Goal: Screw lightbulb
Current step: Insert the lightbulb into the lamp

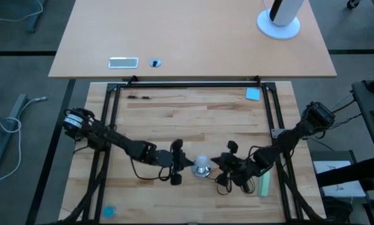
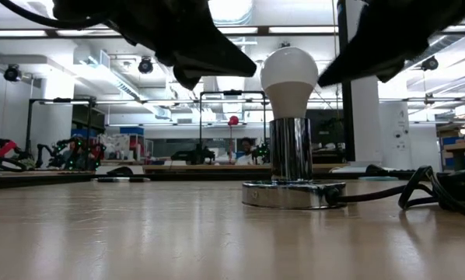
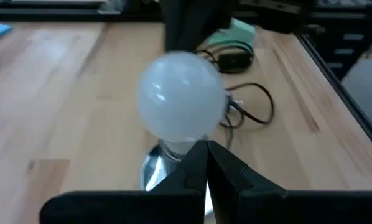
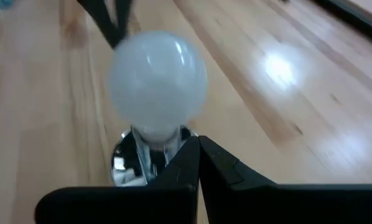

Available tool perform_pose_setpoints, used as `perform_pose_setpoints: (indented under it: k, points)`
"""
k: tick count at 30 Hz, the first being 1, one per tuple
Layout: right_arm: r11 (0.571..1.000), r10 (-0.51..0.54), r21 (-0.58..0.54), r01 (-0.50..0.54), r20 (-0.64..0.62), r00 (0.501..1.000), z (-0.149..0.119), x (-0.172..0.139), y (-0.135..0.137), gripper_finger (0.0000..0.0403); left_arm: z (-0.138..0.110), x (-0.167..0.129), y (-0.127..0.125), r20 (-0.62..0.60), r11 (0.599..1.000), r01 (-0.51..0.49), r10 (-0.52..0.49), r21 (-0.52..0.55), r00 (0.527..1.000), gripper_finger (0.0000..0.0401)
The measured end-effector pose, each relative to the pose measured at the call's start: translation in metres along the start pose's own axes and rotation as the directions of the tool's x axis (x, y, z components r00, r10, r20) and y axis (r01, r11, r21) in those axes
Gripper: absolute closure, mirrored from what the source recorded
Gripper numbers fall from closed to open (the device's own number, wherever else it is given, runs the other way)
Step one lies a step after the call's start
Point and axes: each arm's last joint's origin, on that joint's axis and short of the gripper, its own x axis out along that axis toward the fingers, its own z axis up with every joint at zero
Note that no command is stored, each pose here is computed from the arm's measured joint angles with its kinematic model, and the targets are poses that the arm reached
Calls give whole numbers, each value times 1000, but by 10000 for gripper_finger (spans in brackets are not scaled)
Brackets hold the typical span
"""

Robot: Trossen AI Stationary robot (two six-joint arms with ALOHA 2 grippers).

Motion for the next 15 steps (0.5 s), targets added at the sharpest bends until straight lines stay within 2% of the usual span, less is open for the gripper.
perform_pose_setpoints:
  k: [4, 9, 15]
  points:
    - [999, 37, -1, -37, 55, 998, 7, 1, 5, 403, 1, 2, 2, 16, 1000, -24, 24, 2, 1000, 401]
    - [996, 89, 9, -90, 49, 995, 8, 1, 7, 403, 0, 3, 6, 34, 988, -153, 154, -18, 988, 401]
    - [993, 115, 16, -116, 28, 993, 6, 0, 9, 403, 1, 1, 6, 30, 989, -149, 149, -17, 988, 401]
